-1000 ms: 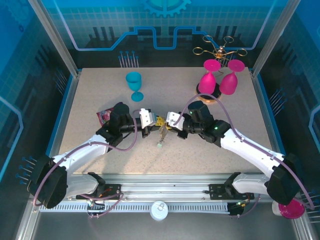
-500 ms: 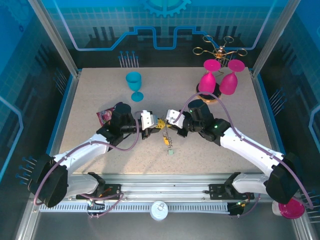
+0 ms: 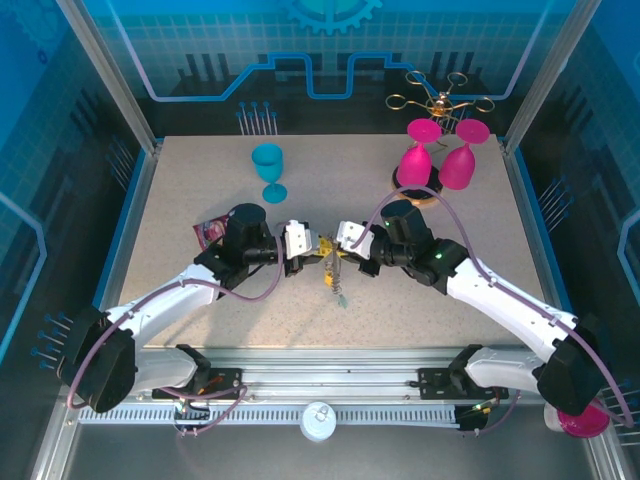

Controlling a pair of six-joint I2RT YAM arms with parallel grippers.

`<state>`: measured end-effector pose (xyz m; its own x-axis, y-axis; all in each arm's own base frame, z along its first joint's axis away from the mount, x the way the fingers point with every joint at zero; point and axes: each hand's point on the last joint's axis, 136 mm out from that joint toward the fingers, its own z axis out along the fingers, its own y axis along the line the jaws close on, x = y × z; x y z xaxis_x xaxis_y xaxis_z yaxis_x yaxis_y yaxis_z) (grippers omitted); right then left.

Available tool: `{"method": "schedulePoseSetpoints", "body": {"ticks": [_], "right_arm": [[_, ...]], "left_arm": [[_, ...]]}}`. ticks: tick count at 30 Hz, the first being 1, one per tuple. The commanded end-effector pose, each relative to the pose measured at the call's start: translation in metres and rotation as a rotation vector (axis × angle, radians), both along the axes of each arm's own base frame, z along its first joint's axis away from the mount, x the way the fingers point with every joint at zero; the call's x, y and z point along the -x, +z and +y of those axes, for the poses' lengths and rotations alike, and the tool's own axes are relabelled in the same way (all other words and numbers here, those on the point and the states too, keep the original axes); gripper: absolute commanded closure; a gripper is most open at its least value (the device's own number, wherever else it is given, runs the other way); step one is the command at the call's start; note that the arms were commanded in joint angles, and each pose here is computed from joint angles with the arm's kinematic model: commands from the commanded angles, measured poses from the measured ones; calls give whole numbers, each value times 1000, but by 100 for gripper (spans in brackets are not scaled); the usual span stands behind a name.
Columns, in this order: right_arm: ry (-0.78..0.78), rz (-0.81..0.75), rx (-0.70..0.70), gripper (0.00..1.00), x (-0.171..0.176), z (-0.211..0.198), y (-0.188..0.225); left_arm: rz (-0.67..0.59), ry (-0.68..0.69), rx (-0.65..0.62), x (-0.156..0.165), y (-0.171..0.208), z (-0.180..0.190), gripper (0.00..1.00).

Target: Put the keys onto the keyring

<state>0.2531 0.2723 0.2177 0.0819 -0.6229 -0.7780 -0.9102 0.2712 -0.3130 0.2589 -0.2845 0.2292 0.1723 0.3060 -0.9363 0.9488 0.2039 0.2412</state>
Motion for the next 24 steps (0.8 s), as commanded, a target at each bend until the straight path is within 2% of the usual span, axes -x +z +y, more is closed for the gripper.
{"method": "schedulePoseSetpoints", "body": {"ticks": [1,8,15,24], "right_arm": [[10,-24,-9,100,0,-2,11],[-60,11,39,100,-12,-6,-11],[10,70,38,100,-4,12,-18],[6,-4,-90,100,-10,20,19]], "left_arm": [[23,11,-15,-2,-6,1,100],[19,-10,4,1,1,0,100],[8,-25,57,3,11,-3,100],[31,-30,15,5,-2,-2,100]]}}
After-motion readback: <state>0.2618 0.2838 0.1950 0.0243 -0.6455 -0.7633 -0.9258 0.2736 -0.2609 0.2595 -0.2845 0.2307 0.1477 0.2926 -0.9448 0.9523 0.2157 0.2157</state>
